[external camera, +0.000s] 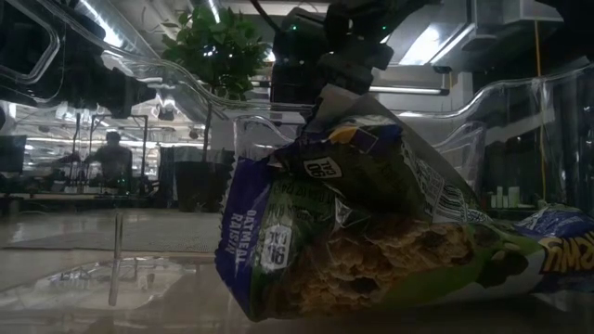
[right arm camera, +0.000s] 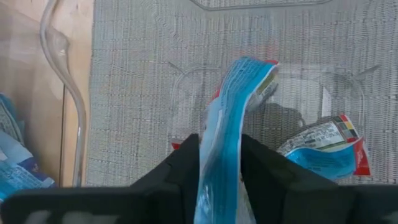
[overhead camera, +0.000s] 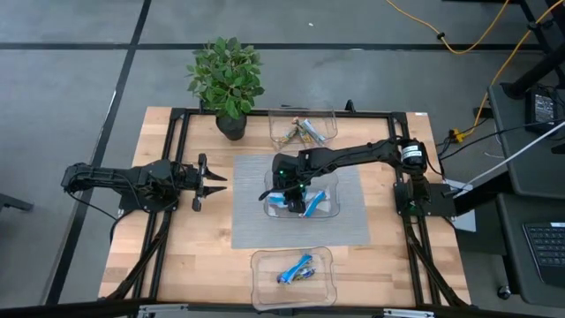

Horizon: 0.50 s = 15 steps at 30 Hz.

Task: Pick and place Granola Bars by type
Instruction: Put the red granola bar into the middle transparent bin, then return to Home Position

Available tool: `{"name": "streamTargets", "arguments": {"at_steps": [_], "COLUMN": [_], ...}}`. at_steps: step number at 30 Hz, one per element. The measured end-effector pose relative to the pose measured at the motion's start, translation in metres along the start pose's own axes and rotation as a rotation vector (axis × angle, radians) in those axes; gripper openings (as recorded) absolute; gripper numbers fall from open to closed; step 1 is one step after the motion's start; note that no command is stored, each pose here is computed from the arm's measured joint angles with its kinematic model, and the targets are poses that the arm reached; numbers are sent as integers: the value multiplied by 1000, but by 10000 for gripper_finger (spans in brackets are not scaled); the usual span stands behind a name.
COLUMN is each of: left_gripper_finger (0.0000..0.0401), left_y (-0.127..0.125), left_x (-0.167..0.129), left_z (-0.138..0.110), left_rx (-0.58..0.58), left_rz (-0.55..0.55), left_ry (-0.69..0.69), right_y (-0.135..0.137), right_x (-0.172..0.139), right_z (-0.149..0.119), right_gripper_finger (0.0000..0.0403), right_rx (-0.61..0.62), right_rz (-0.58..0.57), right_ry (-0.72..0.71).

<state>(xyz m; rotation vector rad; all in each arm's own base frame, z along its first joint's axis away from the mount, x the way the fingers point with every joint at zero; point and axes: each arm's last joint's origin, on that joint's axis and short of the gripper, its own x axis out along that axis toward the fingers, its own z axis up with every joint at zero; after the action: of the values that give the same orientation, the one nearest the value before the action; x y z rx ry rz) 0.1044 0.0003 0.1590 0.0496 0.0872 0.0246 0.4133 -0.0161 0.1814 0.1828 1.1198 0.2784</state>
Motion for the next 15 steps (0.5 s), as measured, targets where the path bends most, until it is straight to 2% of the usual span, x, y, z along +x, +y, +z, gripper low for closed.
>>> {"name": "streamTargets", "arguments": {"at_steps": [7, 11, 15], "left_gripper_finger": [113, 113, 113], "left_y": [0, 0, 0], "left_x": [0, 0, 0], "left_z": [0, 0, 0], "left_rx": [0, 0, 0], "left_rz": [0, 0, 0], "left_ry": [0, 0, 0], "right_y": [6, 14, 28], "right_x": [-18, -42, -67], "right_z": [15, 36, 55], "right_gripper_finger": [171, 206, 220], "right_rx": [-9, -22, -24], "right_rz": [-88, -112, -125], "right_ry": [23, -28, -76]}}
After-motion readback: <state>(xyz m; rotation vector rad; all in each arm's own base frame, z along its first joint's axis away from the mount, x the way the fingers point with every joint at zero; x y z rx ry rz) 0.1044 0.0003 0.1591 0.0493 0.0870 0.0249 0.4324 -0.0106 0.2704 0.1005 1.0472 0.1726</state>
